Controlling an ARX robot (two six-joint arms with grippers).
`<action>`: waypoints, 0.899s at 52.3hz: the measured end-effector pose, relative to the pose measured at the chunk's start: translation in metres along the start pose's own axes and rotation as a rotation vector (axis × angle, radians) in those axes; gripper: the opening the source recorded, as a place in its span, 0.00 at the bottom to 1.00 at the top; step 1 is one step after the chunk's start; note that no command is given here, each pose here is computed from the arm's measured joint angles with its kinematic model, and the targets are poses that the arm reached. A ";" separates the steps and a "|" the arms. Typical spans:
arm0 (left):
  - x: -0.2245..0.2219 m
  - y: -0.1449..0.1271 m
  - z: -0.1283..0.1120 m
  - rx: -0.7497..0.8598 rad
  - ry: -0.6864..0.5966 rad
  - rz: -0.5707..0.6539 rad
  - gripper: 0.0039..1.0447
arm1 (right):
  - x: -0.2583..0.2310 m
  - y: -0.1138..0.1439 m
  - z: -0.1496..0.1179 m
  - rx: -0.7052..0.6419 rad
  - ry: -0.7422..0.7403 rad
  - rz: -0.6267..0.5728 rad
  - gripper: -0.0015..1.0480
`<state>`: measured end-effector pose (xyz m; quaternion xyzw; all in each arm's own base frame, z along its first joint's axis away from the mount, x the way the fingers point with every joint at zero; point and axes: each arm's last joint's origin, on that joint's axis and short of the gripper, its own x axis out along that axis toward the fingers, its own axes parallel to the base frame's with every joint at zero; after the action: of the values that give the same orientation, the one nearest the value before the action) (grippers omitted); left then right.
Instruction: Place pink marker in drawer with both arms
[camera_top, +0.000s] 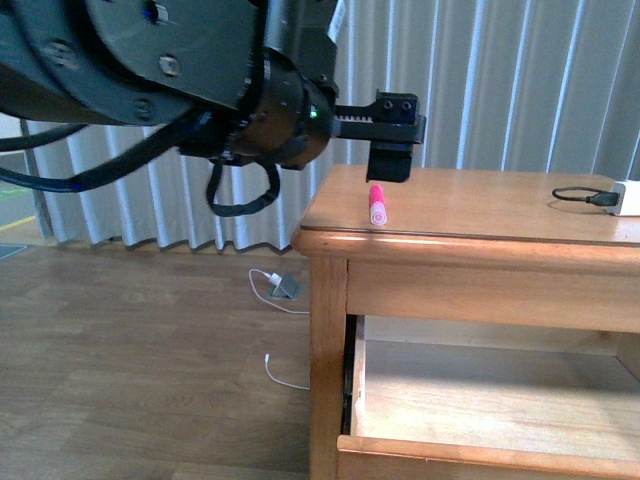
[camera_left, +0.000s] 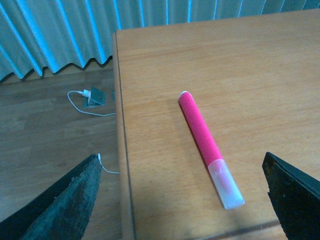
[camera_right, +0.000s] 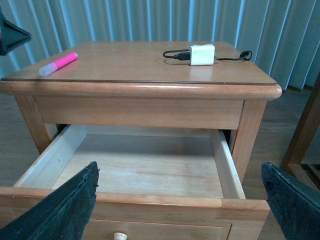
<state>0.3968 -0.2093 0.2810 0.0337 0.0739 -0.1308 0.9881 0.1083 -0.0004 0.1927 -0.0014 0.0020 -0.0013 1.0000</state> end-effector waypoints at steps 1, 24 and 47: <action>0.005 -0.002 -0.001 0.001 0.005 0.002 0.94 | 0.000 0.000 0.000 0.000 0.000 0.000 0.92; 0.061 -0.034 -0.015 0.040 0.126 0.028 0.94 | 0.000 0.000 0.000 0.000 0.000 0.000 0.92; 0.065 -0.034 -0.013 0.053 0.202 0.031 0.88 | 0.000 0.000 0.000 0.000 0.000 0.000 0.92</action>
<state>0.4481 -0.2575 0.2569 0.0741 0.1689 -0.1132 0.9763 0.1083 -0.0004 0.1927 -0.0014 0.0020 -0.0013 1.0000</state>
